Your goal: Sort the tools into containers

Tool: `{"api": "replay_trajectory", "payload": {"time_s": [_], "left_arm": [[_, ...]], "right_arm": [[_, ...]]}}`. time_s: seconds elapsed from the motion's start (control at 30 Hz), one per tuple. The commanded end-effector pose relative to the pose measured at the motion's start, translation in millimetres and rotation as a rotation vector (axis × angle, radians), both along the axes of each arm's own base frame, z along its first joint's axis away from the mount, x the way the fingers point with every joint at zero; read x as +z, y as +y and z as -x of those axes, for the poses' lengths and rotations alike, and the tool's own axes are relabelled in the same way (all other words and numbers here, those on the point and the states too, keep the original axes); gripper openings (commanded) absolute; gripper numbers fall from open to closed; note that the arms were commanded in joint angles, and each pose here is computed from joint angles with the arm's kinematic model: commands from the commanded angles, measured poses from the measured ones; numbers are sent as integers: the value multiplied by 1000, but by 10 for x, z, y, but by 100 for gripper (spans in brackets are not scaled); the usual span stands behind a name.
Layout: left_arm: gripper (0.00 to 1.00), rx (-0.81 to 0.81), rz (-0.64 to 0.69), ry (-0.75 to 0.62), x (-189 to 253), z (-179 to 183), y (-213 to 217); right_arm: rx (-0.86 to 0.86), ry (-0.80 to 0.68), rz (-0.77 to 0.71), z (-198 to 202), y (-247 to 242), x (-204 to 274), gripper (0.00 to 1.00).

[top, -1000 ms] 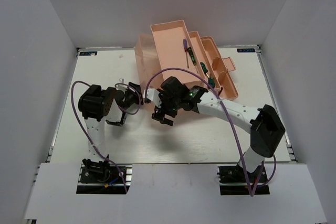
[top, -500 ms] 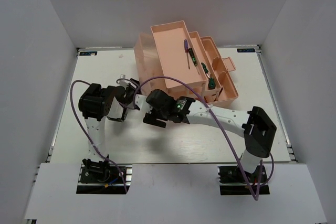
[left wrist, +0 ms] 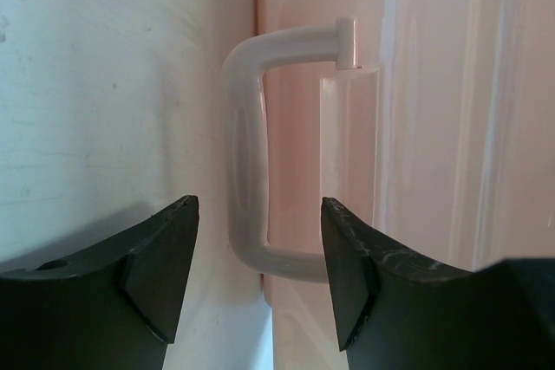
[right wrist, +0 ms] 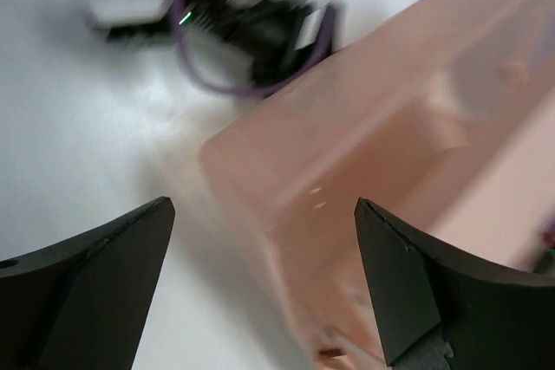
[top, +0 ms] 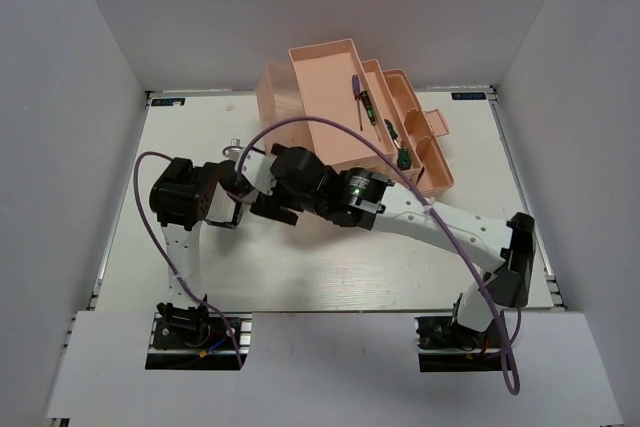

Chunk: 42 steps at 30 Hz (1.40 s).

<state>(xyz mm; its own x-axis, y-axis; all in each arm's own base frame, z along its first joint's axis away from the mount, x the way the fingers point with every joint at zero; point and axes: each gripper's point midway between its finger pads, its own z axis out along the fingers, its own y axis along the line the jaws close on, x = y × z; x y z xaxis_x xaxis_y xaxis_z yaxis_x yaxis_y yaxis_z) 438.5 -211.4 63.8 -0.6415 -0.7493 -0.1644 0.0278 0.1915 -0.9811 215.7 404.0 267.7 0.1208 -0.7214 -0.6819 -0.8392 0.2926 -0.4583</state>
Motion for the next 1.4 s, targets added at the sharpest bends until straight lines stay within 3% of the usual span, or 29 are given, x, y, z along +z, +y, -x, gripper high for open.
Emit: {"api": "replay_trajectory", "payload": {"time_s": [0.0,0.07,0.2,0.27,0.3,0.33,0.4,0.43,0.47,0.5,0.63,0.77,0.8,0.83,0.93,1.07,1.2,1.37], "left_arm": [[69,-45,62,-271,694,-83,-102],[69,-45,60,-259,670,-86,-103],[69,-45,60,-261,711,-106,-107],[69,-45,53,-265,728,-108,-107],[69,-45,53,-265,728,-108,-107],[69,-45,54,-271,776,-126,-110],[69,-45,54,-271,800,-126,-110],[69,-45,56,-283,841,-149,-115],[69,-45,56,-283,869,-148,-115],[69,-56,61,-307,980,-171,-134],[69,-79,69,-359,1220,-215,-174],[69,-123,74,-397,1486,-219,-268],[69,-135,75,-411,1567,-206,-280],[69,-135,75,-408,1600,-244,-289],[69,-164,80,-446,1815,-237,-359],[69,-214,85,-465,1978,-234,-506],[69,-295,69,-459,2033,-234,-755],[69,-403,66,-434,1998,-257,-1147]], "right_arm": [[-162,-243,-212,-338,-335,1223,90],[-267,-355,-304,-575,-618,1798,90],[-515,-539,-307,-1115,-1371,2201,79],[-646,-615,-306,-1374,-1793,2322,45],[-762,-673,-274,-1621,-2249,2323,26],[-796,-687,-253,-1708,-2402,2292,0],[-854,-635,-189,-1927,-2652,1947,0],[-964,-607,-145,-2130,-3231,1825,0],[-958,-540,-129,-2254,-3316,1615,0],[-1083,-402,-85,-2339,-3810,1185,0],[-1057,-11,-102,-2476,-4037,-4,0],[-1090,235,-139,-2459,-4297,-693,0],[-1086,261,-152,-2487,-4301,-721,0],[-1017,404,-195,-2509,-4156,-994,0],[-956,619,-250,-2442,-4007,-1381,0],[-924,773,-325,-2373,-3816,-1716,0],[-765,938,-541,-2283,-3401,-1614,0],[-713,1054,-650,-2235,-3249,-1534,0]]}}
